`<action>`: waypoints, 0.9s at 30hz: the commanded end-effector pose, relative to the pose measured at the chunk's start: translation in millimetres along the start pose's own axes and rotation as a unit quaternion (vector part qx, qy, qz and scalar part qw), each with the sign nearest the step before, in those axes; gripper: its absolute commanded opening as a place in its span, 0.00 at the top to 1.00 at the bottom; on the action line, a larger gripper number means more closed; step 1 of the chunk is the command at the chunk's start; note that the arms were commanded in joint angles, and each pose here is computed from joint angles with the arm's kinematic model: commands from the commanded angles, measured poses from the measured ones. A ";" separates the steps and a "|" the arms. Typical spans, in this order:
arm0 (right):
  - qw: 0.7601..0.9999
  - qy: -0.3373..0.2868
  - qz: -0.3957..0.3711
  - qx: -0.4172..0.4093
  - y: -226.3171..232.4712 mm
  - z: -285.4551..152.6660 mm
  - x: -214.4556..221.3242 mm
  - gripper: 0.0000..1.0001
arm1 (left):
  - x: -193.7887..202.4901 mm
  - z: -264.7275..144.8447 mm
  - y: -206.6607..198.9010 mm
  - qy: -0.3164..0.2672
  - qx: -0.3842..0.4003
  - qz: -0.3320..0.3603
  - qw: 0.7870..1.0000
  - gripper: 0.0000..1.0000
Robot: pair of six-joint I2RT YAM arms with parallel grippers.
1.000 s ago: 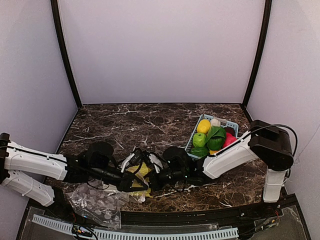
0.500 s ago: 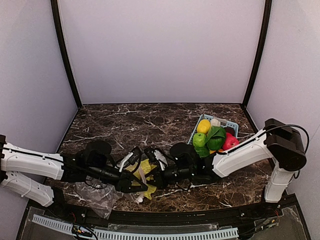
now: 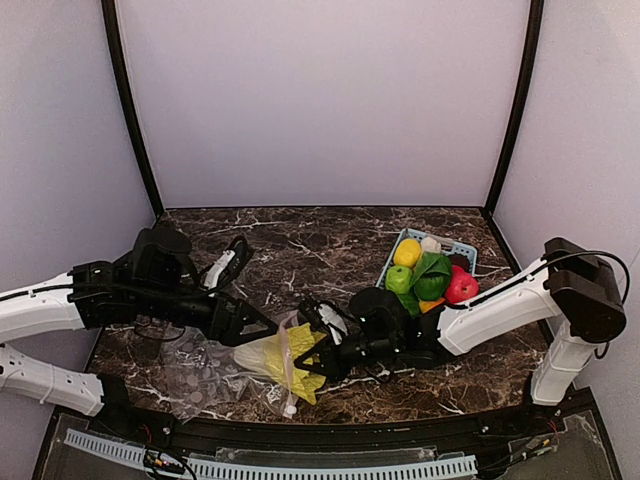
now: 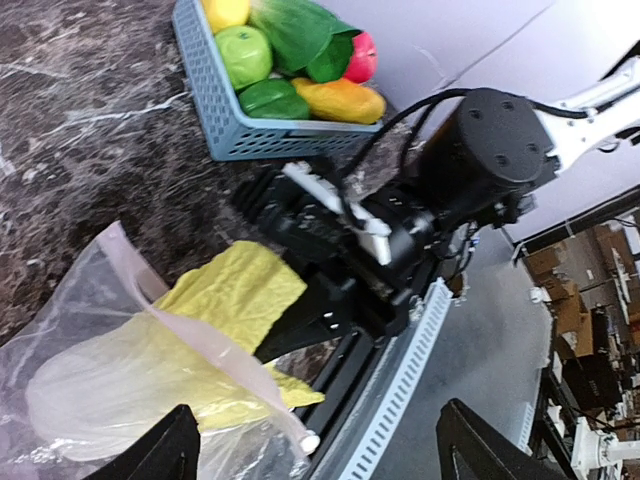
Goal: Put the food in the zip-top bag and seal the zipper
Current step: Adjust the fake vegetable in the zipper food storage bag.
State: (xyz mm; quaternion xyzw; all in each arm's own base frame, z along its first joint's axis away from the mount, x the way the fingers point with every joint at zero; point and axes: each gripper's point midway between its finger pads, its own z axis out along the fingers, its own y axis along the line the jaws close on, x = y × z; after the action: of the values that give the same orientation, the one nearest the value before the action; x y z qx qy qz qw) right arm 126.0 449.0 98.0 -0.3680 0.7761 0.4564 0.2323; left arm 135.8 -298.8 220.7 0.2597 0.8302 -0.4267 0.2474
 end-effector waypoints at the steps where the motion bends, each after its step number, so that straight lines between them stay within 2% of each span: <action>1: 1.000 -0.004 -0.008 -0.010 3.3 0.0 0.3 1.00 | 23.9 5.9 44.2 0.081 -0.101 0.004 0.992 0.18; 5: 1.000 -0.005 -0.010 -0.009 4.5 -0.3 -1.3 1.00 | 18.3 23.0 57.7 0.100 -0.120 -0.007 0.988 0.23; 11: 1.000 0.006 -0.014 -0.003 4.4 3.4 4.0 1.00 | -1.8 43.7 77.1 0.091 -0.134 -0.033 0.986 0.34; 22: 1.000 0.007 -0.024 0.002 6.6 8.3 2.9 1.00 | -6.4 75.1 99.0 0.116 -0.148 -0.072 0.980 0.34; 27: 1.000 0.007 -0.025 0.003 6.6 9.2 2.6 1.00 | 1.1 81.0 106.2 0.134 -0.159 -0.081 0.975 0.46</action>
State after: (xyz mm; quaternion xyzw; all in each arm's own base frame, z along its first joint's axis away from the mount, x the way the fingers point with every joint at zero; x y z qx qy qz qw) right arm 120.8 449.8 90.6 -0.3816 0.7783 0.4431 0.2287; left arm 216.6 -311.1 112.8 0.2075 0.9295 -0.2693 0.1429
